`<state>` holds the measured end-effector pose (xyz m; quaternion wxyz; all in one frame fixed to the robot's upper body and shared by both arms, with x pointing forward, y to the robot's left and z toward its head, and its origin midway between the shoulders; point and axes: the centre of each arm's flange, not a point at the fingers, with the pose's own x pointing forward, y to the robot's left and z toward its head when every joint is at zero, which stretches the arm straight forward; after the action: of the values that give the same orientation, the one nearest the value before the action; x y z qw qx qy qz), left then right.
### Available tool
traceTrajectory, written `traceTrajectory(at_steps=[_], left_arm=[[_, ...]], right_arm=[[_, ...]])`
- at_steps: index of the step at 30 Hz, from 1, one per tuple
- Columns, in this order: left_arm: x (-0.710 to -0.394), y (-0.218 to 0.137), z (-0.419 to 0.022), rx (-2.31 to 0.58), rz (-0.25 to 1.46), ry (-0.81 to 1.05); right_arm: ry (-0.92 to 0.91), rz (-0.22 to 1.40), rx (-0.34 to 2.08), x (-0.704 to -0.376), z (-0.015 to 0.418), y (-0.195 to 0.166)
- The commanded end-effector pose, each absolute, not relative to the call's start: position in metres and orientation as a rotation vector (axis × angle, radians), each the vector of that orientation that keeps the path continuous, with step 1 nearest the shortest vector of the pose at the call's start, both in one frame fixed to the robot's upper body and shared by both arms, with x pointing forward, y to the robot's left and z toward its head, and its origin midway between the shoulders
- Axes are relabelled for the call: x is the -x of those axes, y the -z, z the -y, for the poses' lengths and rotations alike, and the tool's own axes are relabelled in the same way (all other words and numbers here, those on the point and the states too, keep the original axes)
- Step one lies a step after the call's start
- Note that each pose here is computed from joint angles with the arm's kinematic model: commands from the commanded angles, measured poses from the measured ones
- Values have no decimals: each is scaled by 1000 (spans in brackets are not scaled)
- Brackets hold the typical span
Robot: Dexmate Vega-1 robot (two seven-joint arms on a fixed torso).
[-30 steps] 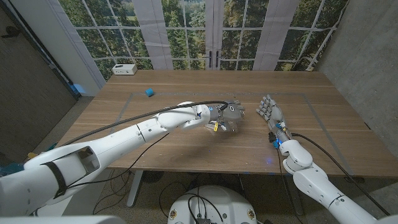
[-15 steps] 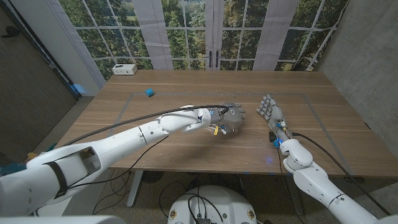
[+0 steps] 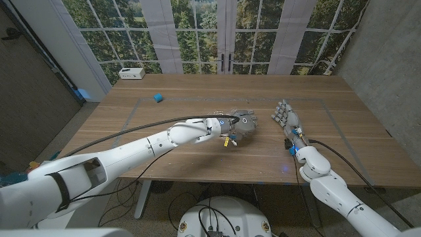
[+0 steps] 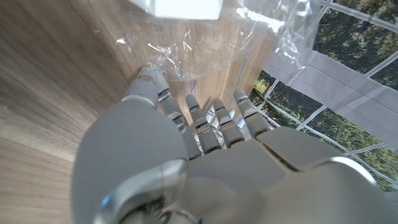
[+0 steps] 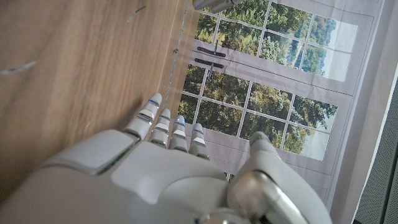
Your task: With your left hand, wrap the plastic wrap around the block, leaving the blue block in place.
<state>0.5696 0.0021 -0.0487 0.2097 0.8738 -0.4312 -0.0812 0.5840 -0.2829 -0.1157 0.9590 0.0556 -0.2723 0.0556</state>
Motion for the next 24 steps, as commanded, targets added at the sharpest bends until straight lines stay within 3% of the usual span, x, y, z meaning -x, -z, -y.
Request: traceTrajectory(at_steps=[1, 8, 13, 24], left_arm=[[-551, 33, -15, -2045, 1502, 10], [-546, 20, -20, -1973, 1437, 93], [-557, 10, -16, -2049, 1198, 378], [-545, 12, -38, -2056, 1218, 195]], right_arm=[[-110, 547, -105, -588, 282, 112], [-116, 549, -116, -590, 280, 111], [-120, 552, -108, -591, 280, 108], [-128, 535, -99, -596, 278, 105]])
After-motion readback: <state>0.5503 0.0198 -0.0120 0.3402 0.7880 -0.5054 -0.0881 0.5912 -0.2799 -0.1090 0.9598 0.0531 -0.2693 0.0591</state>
